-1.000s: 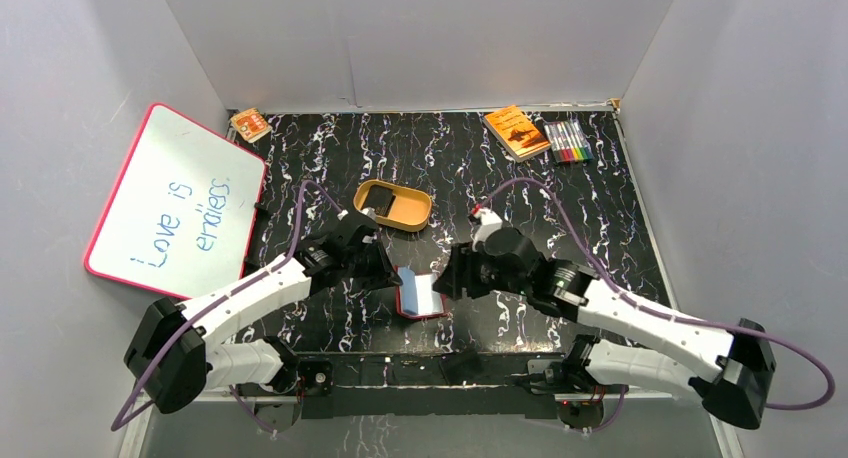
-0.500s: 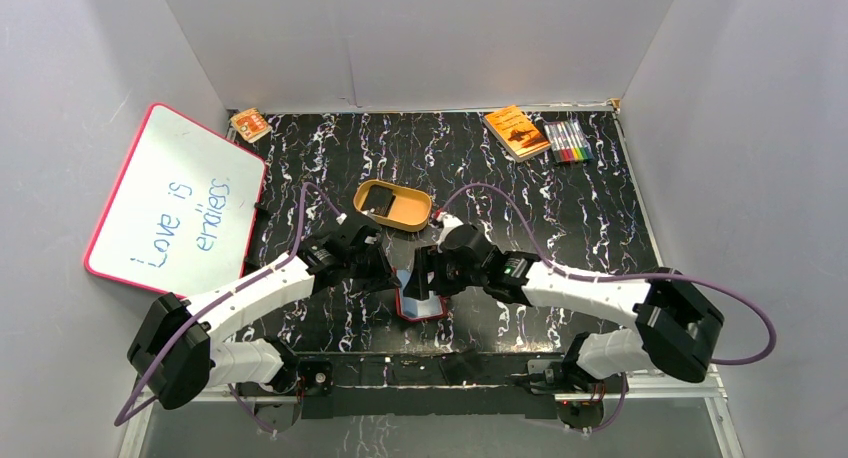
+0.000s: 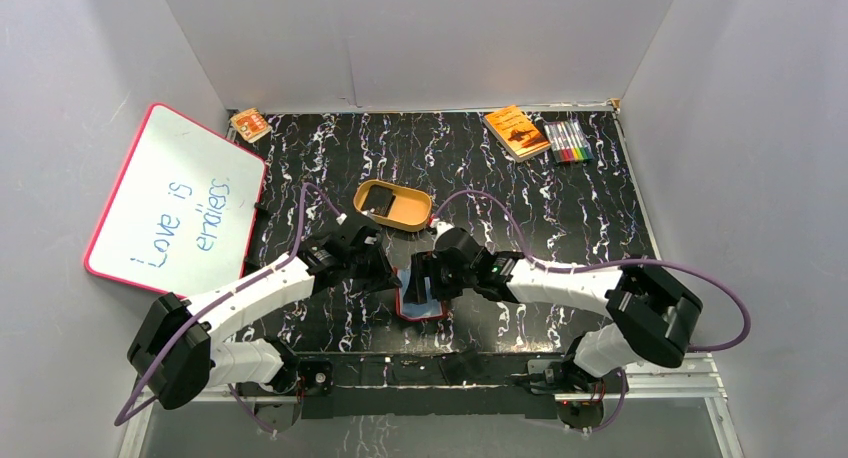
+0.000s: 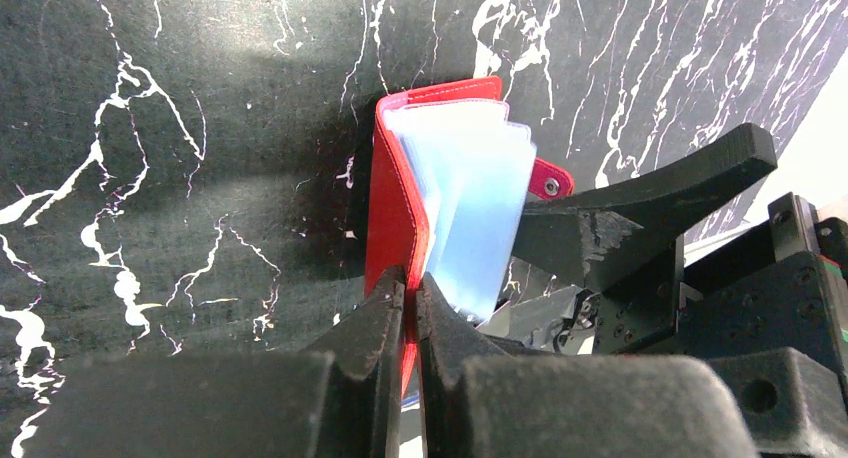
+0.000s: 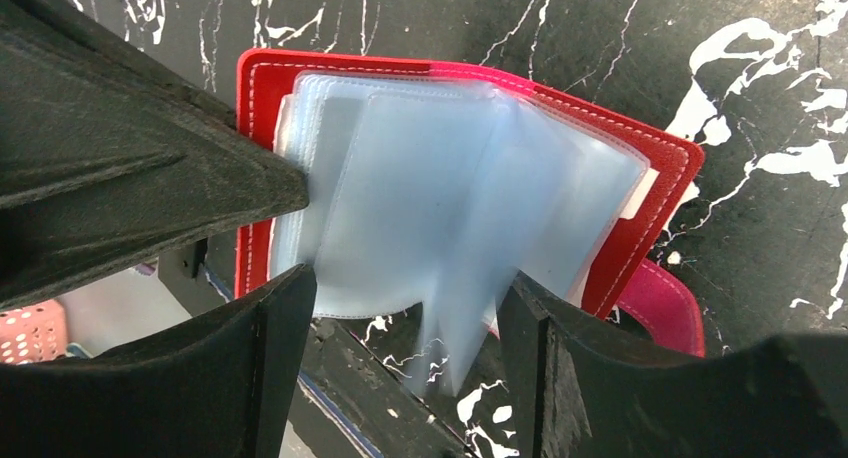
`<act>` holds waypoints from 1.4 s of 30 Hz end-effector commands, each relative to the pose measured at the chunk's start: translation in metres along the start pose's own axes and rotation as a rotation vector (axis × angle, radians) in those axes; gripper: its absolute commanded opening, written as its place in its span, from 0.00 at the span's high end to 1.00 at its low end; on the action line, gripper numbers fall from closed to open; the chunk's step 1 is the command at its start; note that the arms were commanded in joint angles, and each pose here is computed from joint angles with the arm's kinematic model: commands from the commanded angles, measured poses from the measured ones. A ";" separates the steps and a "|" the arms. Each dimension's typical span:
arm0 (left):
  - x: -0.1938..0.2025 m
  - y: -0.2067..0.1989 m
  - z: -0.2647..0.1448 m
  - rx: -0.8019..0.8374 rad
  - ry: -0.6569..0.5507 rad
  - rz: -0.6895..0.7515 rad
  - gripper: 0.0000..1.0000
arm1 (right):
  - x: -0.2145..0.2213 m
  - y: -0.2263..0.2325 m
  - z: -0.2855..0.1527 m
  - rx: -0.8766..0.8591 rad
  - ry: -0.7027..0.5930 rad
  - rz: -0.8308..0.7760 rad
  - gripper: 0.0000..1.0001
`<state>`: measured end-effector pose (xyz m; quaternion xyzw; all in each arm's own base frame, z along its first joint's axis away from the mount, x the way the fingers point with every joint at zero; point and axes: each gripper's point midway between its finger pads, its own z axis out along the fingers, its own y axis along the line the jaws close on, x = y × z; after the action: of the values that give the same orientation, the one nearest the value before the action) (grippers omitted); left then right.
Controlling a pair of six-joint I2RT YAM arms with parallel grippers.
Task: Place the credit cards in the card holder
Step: Open the card holder at the center of the board.
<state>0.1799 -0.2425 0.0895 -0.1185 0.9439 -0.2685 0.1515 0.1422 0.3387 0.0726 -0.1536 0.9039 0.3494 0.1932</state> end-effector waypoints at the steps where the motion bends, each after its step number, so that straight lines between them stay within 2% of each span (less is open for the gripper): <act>1: 0.001 -0.008 -0.008 0.044 0.003 -0.011 1.00 | -0.015 0.012 0.002 -0.013 -0.033 -0.005 0.27; 12: 0.005 -0.003 -0.005 0.043 0.011 -0.003 1.00 | 0.005 -0.032 -0.006 0.169 -0.019 0.057 0.37; 17: 0.009 0.001 -0.001 0.041 0.024 0.004 1.00 | 0.004 -0.046 -0.022 0.230 -0.067 0.081 0.34; 19: 0.011 0.002 0.000 0.045 0.034 0.006 1.00 | -0.004 -0.040 -0.034 0.192 -0.128 0.070 0.31; 24: 0.015 -0.003 0.001 0.078 0.051 0.008 1.00 | -0.020 0.001 -0.051 -0.059 -0.242 -0.018 0.30; 29: 0.015 -0.005 0.002 0.095 0.056 0.012 1.00 | -0.023 0.034 -0.040 -0.201 -0.201 -0.061 0.30; 35: 0.018 -0.004 0.003 0.101 0.067 0.012 1.00 | -0.020 0.035 -0.015 -0.191 -0.125 -0.037 0.29; 42: 0.021 0.000 0.004 0.098 0.074 0.010 1.00 | -0.012 0.034 -0.005 -0.200 -0.088 -0.027 0.27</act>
<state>0.1678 -0.2493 0.0774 -0.1045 0.9380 -0.3030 0.1318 0.1331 0.3398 0.0736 -0.1597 0.8795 0.3986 0.2052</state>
